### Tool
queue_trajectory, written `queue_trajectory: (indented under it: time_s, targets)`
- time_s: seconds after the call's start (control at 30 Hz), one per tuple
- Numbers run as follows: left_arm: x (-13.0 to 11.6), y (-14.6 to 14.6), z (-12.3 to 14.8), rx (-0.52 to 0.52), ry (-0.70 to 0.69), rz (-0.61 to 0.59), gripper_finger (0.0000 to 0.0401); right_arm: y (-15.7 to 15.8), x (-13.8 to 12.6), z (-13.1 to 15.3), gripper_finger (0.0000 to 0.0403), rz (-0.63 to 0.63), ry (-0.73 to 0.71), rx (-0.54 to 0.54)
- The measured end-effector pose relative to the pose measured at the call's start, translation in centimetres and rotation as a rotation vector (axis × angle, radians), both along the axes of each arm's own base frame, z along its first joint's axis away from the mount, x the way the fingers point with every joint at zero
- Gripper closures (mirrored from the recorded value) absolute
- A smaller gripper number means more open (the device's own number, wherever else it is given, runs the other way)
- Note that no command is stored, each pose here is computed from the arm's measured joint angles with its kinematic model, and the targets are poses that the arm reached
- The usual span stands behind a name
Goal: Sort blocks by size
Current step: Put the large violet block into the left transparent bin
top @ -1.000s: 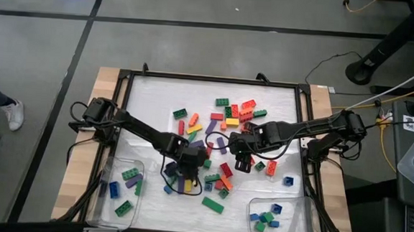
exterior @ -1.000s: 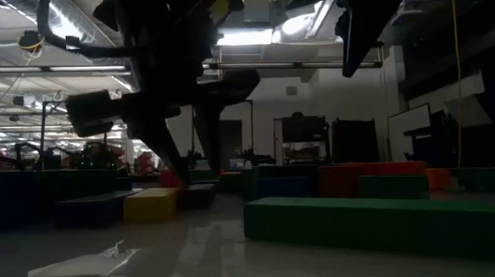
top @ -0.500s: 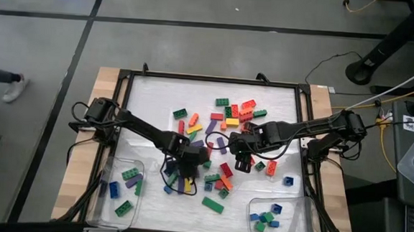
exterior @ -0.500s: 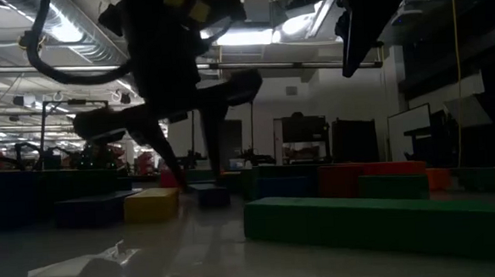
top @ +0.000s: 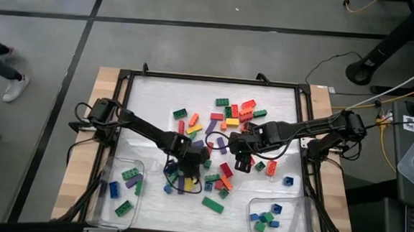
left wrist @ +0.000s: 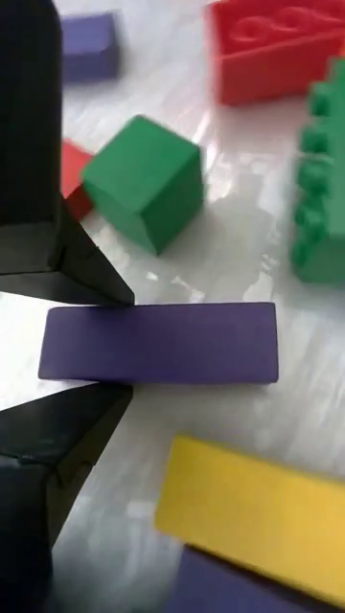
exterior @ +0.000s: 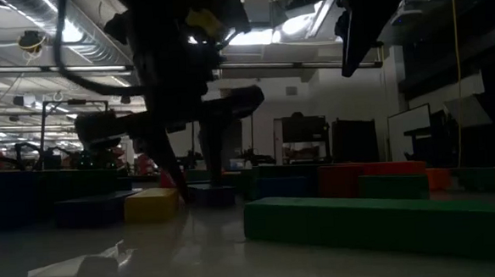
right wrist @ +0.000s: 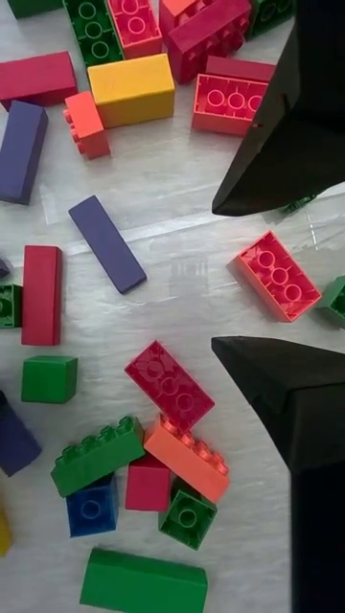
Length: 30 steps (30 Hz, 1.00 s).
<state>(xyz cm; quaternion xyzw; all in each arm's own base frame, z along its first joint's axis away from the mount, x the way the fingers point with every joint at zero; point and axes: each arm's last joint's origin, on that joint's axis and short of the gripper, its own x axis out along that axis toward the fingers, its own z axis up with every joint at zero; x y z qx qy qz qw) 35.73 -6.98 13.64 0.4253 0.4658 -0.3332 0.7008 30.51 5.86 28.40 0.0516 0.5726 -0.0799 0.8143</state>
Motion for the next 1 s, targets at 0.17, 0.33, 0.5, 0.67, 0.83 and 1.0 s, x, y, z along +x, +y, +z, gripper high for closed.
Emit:
queue_trajectory:
  time_s: [0.17,0.33,0.5,0.67,0.83,1.0]
  targets:
    - [0.0,0.6,-0.1,-0.138,0.044,0.201,0.0274,0.1,0.0,0.0,0.0187,0.016,0.003,0.03]
    - [0.1,1.0,-0.1,-0.261,0.084,0.345,0.0316,0.4,0.5,0.2,0.0187,0.039,-0.046,0.082]
    - [0.1,1.1,0.2,-0.32,0.094,0.47,0.032,1.5,1.3,-0.8,0.0187,0.103,-0.146,0.151]
    - [-0.5,1.3,1.9,-0.345,0.08,0.547,0.032,3.4,1.4,-2.6,0.0187,0.204,-0.207,0.159]
    - [-1.9,1.2,5.1,-0.4,0.071,0.645,0.0319,4.6,1.7,-4.1,0.0187,0.247,-0.332,0.151]
    - [-4.0,0.2,9.1,-0.474,0.037,0.698,0.0315,4.9,2.1,-5.8,0.0187,0.236,-0.405,0.129]
